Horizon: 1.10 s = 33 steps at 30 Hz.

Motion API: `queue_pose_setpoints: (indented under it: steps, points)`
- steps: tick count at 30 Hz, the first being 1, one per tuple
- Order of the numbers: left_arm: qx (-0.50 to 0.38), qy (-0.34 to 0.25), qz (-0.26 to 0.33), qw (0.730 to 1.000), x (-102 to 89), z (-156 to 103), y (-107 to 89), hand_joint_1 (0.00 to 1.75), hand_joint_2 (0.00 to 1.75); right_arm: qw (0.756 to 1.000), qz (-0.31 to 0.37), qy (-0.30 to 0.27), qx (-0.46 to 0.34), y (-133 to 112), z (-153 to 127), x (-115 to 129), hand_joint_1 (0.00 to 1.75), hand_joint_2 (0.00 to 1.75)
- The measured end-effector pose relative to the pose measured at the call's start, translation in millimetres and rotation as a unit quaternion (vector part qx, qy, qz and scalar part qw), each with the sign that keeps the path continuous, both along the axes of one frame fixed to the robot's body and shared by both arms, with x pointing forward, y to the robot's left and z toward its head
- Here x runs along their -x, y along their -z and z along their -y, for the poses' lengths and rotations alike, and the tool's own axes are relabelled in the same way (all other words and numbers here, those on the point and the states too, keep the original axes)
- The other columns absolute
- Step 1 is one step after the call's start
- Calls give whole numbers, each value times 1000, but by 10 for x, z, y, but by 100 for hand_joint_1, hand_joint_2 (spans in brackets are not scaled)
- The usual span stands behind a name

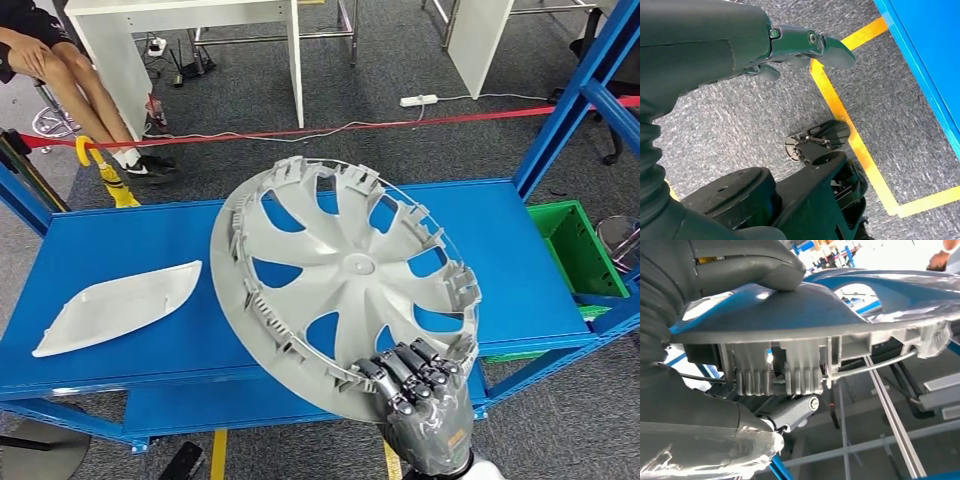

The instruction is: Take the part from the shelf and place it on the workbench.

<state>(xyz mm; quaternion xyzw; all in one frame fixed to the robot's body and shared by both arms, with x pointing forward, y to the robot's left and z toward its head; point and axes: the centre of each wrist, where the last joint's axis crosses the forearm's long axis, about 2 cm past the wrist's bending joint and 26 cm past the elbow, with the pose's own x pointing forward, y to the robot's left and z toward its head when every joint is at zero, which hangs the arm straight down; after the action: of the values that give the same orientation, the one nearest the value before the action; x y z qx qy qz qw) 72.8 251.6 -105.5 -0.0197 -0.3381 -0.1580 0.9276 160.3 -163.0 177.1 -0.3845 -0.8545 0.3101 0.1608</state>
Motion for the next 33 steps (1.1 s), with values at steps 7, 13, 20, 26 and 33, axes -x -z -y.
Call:
queue_pose_setpoints:
  steps: [7,13,20,26,33]
  points:
    - [-1,8,1,1000,-26,36,-8,0,175,1000,-8,7,5,37,33,48,175,175]
    - [2,12,2,1000,-77,94,-22,0,175,1000,-9,15,6,37,59,72,175,175]
    - [5,14,2,1000,-85,122,-26,0,175,1000,-12,18,7,50,75,84,175,175]
    - [4,14,3,1000,-99,115,-28,0,175,1000,-13,20,8,53,84,93,175,175]
    - [2,28,-1,1000,-104,139,-31,0,175,999,-21,34,7,63,90,135,175,175]
